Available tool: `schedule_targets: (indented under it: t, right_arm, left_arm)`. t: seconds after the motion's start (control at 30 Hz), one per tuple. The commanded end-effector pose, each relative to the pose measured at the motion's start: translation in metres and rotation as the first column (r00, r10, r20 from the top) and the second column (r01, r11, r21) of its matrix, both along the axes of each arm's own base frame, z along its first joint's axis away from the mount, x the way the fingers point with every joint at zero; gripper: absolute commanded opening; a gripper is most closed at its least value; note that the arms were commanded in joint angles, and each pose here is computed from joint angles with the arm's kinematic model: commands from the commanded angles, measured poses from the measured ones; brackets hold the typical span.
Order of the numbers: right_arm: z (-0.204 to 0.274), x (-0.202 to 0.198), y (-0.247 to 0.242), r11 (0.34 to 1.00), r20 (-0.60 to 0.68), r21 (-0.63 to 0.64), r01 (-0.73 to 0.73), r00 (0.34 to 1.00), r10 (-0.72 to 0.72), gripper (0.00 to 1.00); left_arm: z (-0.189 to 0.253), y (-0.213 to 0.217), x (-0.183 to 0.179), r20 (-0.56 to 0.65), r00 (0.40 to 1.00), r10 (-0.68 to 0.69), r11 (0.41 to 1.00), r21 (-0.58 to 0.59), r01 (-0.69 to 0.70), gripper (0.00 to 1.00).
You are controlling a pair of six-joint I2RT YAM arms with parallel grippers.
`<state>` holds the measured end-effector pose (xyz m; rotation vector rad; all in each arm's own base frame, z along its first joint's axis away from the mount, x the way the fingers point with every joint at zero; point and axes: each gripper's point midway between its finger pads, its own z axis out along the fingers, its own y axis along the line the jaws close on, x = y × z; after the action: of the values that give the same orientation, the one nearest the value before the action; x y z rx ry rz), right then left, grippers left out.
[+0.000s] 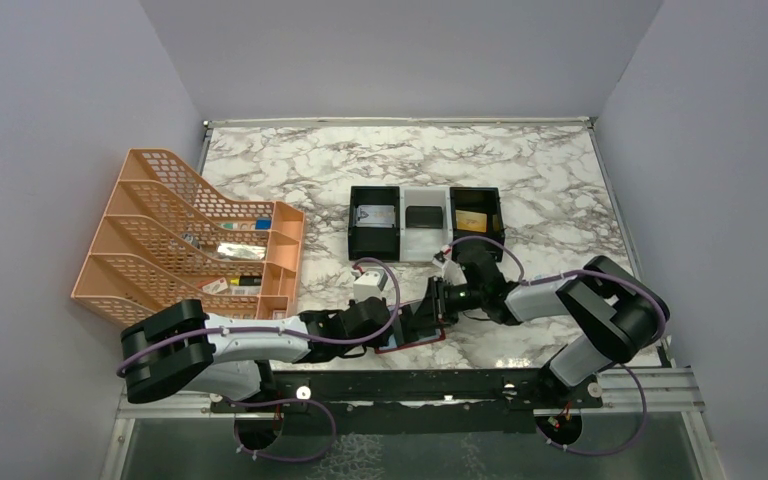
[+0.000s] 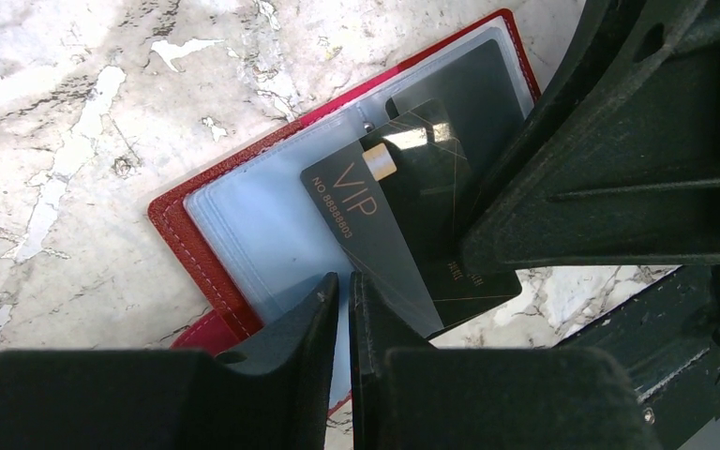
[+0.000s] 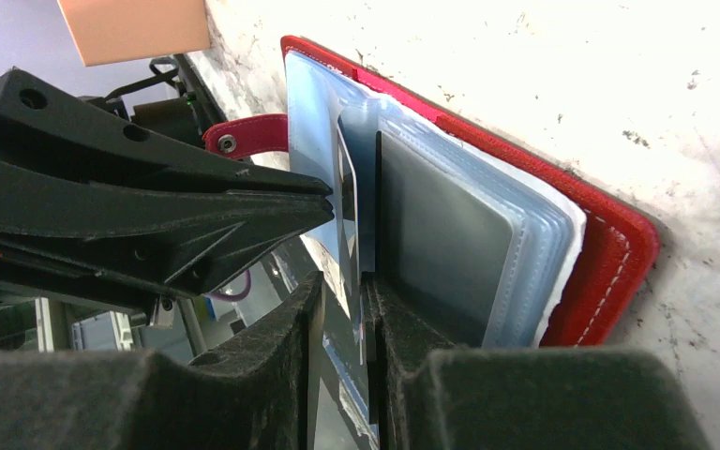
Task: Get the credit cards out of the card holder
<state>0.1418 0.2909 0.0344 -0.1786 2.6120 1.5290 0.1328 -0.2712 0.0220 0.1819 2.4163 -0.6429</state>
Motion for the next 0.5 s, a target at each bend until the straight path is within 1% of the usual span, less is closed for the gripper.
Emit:
schedule_targets:
  t: [0.0,0.2,0.47]
  right_arm:
    - [0.0037,0.0115,0.0129,1.000,0.040,0.013,0.022,0.999,-0.022,0.21]
    - [0.0018,0.0135,0.0191,0.997,0.041,0.023,0.069,0.997,-0.070,0.19]
    - [-0.0019,0.0139,0.0223,0.998,0.057,0.011,0.066,0.996,-0.067,0.17]
  left_arm:
    - [-0.0224,0.0289,-0.0087,-0.030,1.000,0.008,0.992,0.130,-0.004,0.14]
    - [-0.0209,0.0314,-0.0094,-0.028,1.000,0.015,0.993,0.117,-0.012,0.14]
    - [-0.0199,0.0345,-0.0101,-0.025,0.999,0.024,0.994,0.104,-0.021,0.14]
